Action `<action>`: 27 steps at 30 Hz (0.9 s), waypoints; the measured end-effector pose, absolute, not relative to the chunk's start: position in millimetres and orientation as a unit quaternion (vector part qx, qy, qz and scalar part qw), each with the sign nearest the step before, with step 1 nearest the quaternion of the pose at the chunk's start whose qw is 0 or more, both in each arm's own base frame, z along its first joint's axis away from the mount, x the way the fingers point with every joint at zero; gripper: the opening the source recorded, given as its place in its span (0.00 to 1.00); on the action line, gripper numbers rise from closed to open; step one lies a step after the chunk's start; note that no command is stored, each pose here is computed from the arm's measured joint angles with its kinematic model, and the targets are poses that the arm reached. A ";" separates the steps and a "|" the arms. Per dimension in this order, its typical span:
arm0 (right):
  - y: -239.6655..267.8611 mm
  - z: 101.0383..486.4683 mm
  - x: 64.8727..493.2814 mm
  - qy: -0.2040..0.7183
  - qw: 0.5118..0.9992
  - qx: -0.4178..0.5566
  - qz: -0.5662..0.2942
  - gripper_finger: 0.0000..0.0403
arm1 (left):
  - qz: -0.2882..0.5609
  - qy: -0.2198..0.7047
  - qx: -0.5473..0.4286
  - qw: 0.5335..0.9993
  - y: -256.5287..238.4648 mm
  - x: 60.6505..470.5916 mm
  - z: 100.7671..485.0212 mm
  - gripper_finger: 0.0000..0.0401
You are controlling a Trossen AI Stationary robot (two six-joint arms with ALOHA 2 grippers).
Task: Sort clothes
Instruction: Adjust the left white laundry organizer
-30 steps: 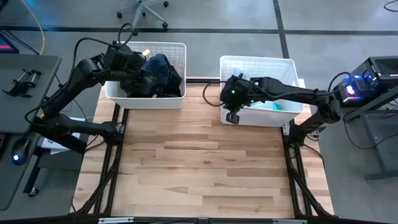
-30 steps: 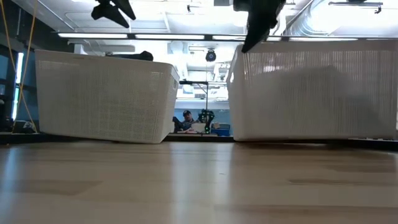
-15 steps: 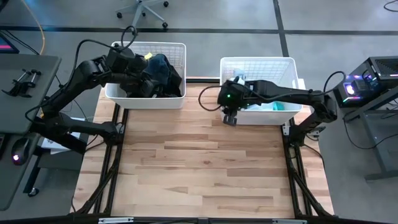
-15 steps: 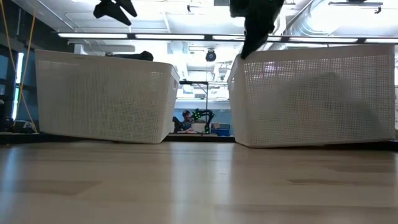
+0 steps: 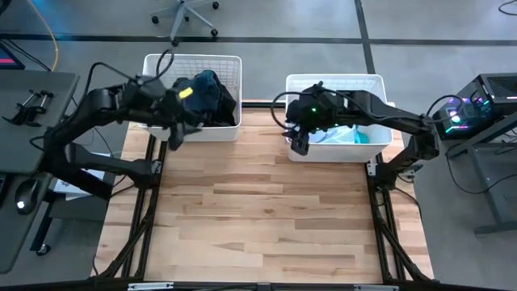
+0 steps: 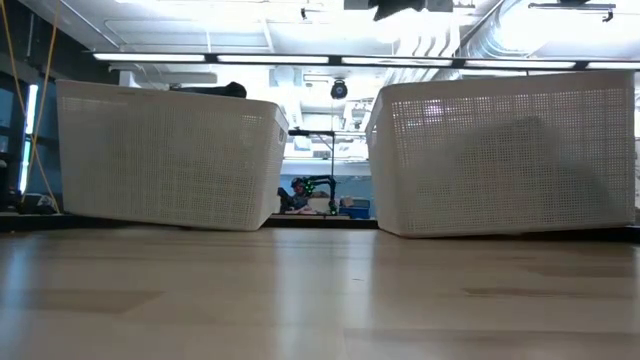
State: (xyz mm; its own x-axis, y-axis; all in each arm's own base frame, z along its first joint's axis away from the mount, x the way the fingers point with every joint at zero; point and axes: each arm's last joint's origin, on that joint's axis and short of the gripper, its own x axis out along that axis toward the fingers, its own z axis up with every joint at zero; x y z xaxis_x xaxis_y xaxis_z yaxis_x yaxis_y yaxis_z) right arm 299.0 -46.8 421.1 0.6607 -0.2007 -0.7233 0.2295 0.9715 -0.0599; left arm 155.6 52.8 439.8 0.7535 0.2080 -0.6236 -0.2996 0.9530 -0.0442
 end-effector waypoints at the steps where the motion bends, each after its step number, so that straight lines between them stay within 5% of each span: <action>1: -43.4 425.6 298.0 0.390 0.914 0.014 -0.112 0.49 | 0.120 0.332 -0.060 0.934 46.9 153.0 439.3 0.47; 13: -26.5 435.8 297.2 0.376 0.923 -0.003 -0.085 0.49 | 0.200 0.532 -0.014 0.822 49.5 175.5 347.0 0.44; 17: -20.1 436.0 294.2 0.382 0.921 0.006 -0.079 0.49 | 0.242 0.561 -0.009 0.791 58.5 188.2 316.3 0.34; 23: -9.8 444.7 281.4 0.370 0.926 0.015 -0.076 0.49 | 0.228 0.570 -0.004 0.790 59.0 200.9 310.5 0.05; 27: -6.5 450.1 274.5 0.359 0.929 0.007 -0.090 0.49 | 0.224 0.544 0.004 0.808 54.4 203.7 328.3 0.05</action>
